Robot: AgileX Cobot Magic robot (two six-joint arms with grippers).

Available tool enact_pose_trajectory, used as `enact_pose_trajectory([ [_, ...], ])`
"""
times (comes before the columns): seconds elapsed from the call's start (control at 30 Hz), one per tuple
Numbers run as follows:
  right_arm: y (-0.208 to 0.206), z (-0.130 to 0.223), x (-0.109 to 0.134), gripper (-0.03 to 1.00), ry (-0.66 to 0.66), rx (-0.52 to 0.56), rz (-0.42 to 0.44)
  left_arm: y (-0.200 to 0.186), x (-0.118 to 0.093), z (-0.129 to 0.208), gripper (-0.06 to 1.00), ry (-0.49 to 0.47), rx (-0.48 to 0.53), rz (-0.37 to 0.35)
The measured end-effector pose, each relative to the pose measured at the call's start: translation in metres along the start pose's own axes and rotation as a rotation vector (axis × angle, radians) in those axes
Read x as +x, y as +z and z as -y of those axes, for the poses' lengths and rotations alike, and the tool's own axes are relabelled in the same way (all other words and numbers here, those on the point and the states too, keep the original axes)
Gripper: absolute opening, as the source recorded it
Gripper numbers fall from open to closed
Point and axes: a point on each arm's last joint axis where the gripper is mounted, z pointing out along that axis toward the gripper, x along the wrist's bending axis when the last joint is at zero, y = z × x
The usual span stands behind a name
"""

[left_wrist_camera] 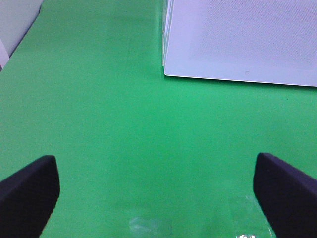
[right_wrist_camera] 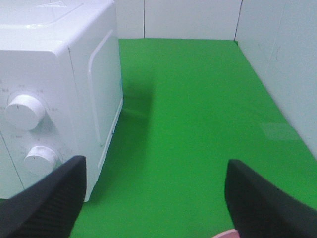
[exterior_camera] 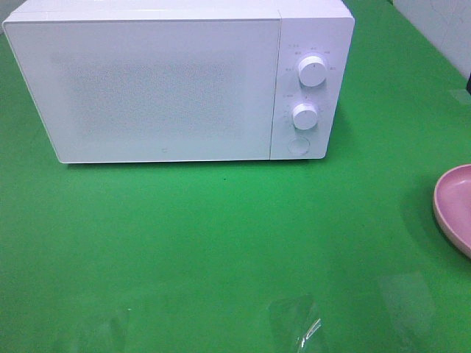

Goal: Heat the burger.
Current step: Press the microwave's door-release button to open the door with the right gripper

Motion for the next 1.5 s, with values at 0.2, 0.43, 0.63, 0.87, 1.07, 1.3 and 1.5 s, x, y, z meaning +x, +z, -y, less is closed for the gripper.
enact_pose_trajectory([
  [0.2, 0.011, 0.013, -0.002, 0.74, 0.062, -0.030, 0.032, 0.000, 0.000, 0.000, 0.98, 0.000, 0.000, 0.000],
  [0.43, 0.023, 0.026, 0.019, 0.74, -0.011, -0.038, 0.004, 0.000, 0.000, 0.000, 0.98, 0.000, 0.000, 0.000],
  [0.63, 0.029, 0.036, 0.037, 0.74, -0.055, -0.066, 0.045, 0.000, 0.000, 0.000, 0.98, 0.000, 0.000, 0.000],
  [0.87, 0.030, 0.050, 0.059, 0.74, -0.095, -0.102, 0.085, 0.000, 0.000, 0.000, 0.98, 0.000, 0.000, 0.000],
  [1.07, 0.026, 0.065, 0.083, 0.74, -0.120, -0.092, 0.047, 0.000, 0.000, 0.000, 0.98, 0.000, 0.000, 0.000],
  [1.3, 0.028, 0.076, 0.107, 0.74, -0.115, -0.046, 0.023, 0.000, 0.000, 0.000, 0.98, 0.000, 0.000, 0.000],
  [1.5, 0.039, 0.079, 0.121, 0.74, -0.116, -0.042, 0.021, 0.000, 0.000, 0.000, 0.98, 0.000, 0.000, 0.000],
])
